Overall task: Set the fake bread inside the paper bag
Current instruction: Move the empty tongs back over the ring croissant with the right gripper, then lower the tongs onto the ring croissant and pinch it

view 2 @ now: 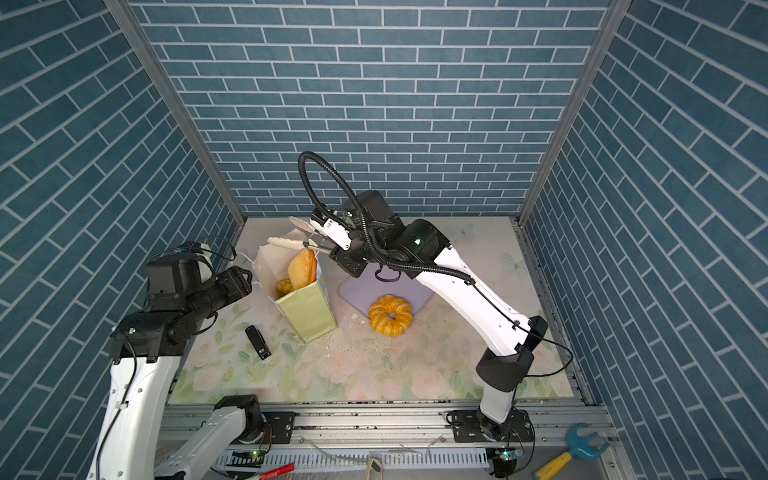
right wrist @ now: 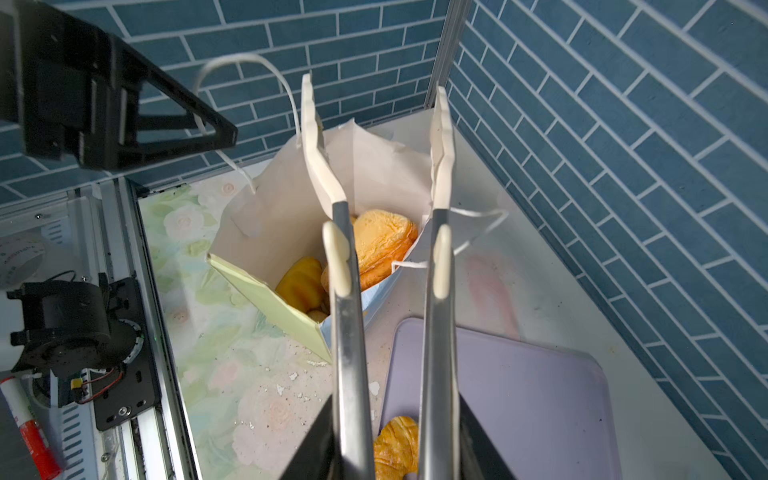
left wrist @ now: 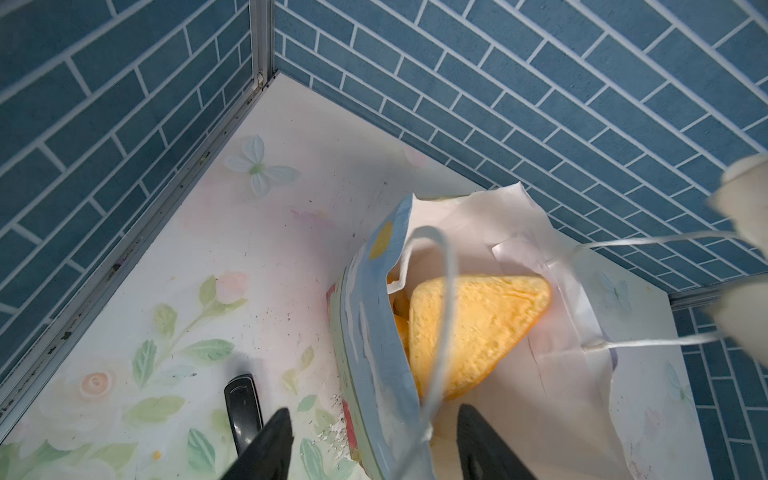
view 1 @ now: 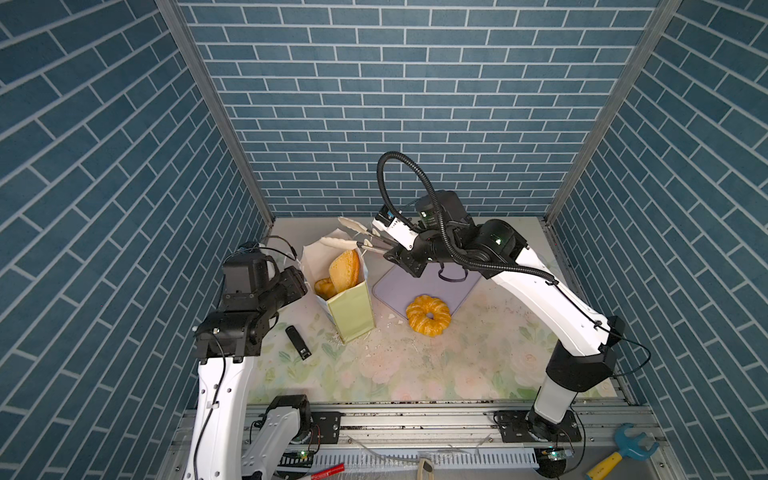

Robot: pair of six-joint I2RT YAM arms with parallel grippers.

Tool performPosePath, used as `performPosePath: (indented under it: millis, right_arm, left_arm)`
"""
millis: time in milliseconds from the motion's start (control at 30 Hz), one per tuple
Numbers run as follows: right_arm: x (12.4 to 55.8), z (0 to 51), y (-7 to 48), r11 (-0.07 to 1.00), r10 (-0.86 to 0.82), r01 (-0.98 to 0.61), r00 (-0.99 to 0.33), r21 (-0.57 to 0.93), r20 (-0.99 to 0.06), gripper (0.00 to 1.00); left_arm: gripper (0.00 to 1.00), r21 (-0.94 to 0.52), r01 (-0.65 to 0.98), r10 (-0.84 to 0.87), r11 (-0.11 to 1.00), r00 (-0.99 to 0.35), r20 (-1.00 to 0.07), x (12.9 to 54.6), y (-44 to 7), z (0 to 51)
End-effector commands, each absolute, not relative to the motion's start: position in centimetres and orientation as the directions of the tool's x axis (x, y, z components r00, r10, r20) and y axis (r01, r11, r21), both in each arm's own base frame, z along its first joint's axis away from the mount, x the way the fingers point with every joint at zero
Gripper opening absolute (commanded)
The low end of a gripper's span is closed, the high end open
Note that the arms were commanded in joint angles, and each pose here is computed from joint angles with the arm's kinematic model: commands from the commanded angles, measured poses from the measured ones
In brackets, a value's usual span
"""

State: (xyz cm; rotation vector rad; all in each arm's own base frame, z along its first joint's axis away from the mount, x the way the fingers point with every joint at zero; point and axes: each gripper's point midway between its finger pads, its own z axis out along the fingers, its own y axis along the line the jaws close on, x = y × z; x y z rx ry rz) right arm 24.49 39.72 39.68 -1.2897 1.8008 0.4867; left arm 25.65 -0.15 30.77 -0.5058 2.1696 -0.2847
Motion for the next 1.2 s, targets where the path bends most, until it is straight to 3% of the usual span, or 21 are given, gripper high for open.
performPosePath:
  millis: [0, 233, 467, 633, 833, 1167]
  right_arm:
    - [24.1, 43.8, 38.8, 0.409, -0.51, -0.892, -0.047, -0.194, -0.859, 0.4]
    - [25.1, 46.8, 33.3, 0.557, -0.435, -0.816, -0.13, -0.153, -0.891, 0.41]
    - [28.4, 41.5, 24.1, 0.754, -0.369, -0.656, -0.412, -0.01, -0.833, 0.44]
    - [28.7, 34.4, 20.4, 0.812, -0.397, -0.582, -0.602, 0.04, -0.693, 0.45]
    - [26.3, 25.8, 18.9, 0.81, -0.474, -0.578, -0.746, 0.102, -0.467, 0.45]
    - [24.0, 20.2, 17.4, 0.815, -0.53, -0.569, -0.81, 0.114, -0.249, 0.47]
  left_arm:
    - [0.65, -0.374, -0.233, -0.439, 0.898, -0.554, -0.708, 25.9, -0.5, 30.6]
    - [0.65, -0.396, -0.218, -0.447, 0.892, -0.557, -0.7, 26.4, -0.9, 30.5]
    - [0.65, -0.413, -0.212, -0.458, 0.886, -0.546, -0.701, 26.6, -1.1, 30.8]
    - [0.65, -0.418, -0.209, -0.46, 0.884, -0.546, -0.7, 26.6, -1.2, 30.9]
    - [0.65, -0.414, -0.21, -0.458, 0.886, -0.545, -0.702, 26.4, -1.1, 31.0]
    - [0.65, -0.415, -0.213, -0.459, 0.885, -0.551, -0.697, 26.6, -1.1, 30.7]
